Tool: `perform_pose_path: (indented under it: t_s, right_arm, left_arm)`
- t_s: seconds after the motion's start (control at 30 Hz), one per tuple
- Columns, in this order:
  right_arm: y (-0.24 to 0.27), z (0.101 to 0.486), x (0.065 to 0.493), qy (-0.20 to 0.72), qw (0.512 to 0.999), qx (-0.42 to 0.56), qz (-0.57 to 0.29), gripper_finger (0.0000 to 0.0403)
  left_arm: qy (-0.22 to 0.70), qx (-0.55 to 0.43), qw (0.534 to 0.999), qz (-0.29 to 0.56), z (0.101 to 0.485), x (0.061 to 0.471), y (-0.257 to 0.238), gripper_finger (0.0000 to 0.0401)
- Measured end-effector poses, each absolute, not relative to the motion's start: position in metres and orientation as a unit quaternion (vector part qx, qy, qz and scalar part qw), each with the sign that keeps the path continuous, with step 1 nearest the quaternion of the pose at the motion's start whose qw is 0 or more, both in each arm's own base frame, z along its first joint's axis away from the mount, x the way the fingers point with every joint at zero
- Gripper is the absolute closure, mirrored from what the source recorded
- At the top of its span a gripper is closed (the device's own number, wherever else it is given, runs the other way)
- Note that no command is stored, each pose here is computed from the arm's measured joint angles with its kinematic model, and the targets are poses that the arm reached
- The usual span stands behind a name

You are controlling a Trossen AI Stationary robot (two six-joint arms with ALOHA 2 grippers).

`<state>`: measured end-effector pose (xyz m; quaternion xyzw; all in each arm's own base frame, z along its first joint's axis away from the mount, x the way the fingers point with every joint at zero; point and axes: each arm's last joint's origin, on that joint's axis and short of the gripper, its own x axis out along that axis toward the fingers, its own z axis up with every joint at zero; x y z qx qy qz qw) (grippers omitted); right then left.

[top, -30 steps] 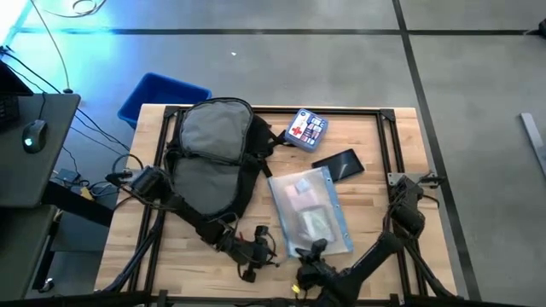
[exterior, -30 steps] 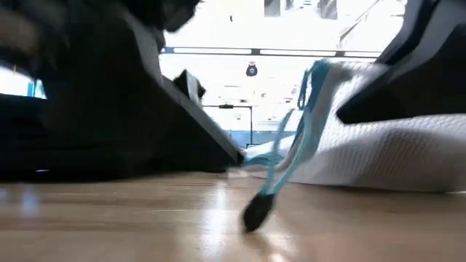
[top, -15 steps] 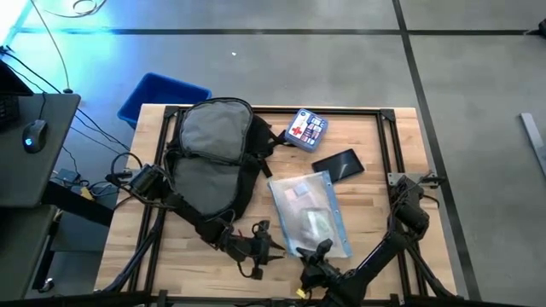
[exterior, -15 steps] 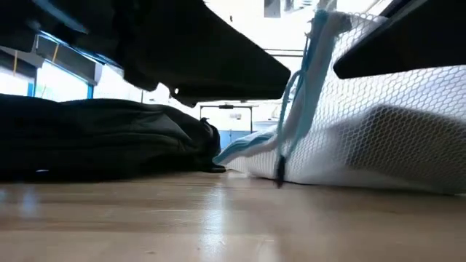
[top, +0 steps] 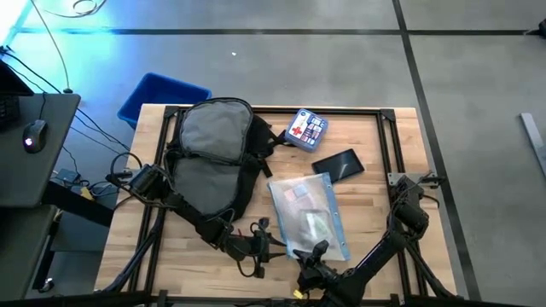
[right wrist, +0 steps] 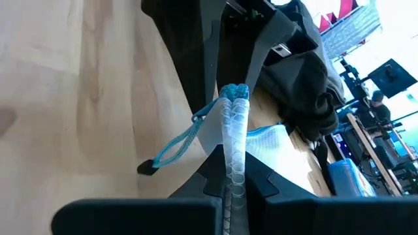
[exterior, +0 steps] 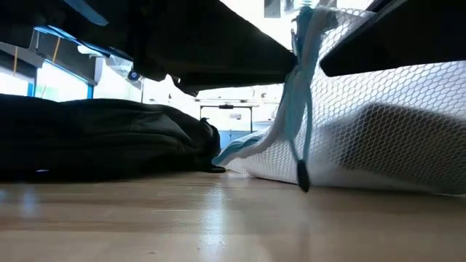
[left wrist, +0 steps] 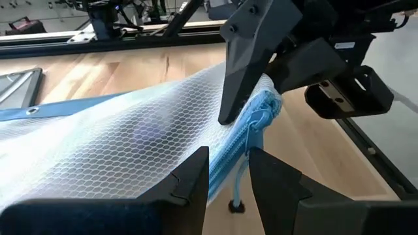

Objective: Unpack backpack
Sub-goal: Open the white zip bag

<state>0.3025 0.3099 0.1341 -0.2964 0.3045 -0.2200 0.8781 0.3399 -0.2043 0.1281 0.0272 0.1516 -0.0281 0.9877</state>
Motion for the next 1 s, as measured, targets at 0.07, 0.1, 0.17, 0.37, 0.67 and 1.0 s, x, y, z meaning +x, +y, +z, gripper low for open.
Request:
perform_pose_path:
  t_s: [0.07,0.1,0.17,0.37,0.67,1.0]
  right_arm:
    - [0.31,0.134,0.303,0.306,0.877,-0.299,-0.217,0.0403]
    - [0.31,0.134,0.303,0.306,0.877,-0.299,-0.216,0.0403]
    - [0.31,0.134,0.303,0.311,0.877,-0.298,-0.214,0.0403]
    - [0.307,0.142,0.3,0.313,0.882,-0.275,-0.221,0.0403]
    - [0.31,0.155,0.303,0.301,0.895,-0.254,-0.211,0.0403]
    - [0.312,0.155,0.304,0.309,0.895,-0.252,-0.198,0.0403]
  left_arm:
    - [0.153,0.028,0.987,-0.029,0.126,0.34,-0.205,0.0311]
    - [0.155,0.029,0.987,-0.029,0.125,0.34,-0.205,0.0311]
    - [0.161,0.026,0.986,-0.033,0.121,0.34,-0.205,0.0311]
    - [0.187,0.027,0.978,-0.092,0.115,0.332,-0.218,0.0311]
    - [0.183,0.06,0.98,-0.051,0.114,0.331,-0.216,0.0311]
    - [0.196,0.063,0.978,-0.044,0.112,0.327,-0.219,0.0311]
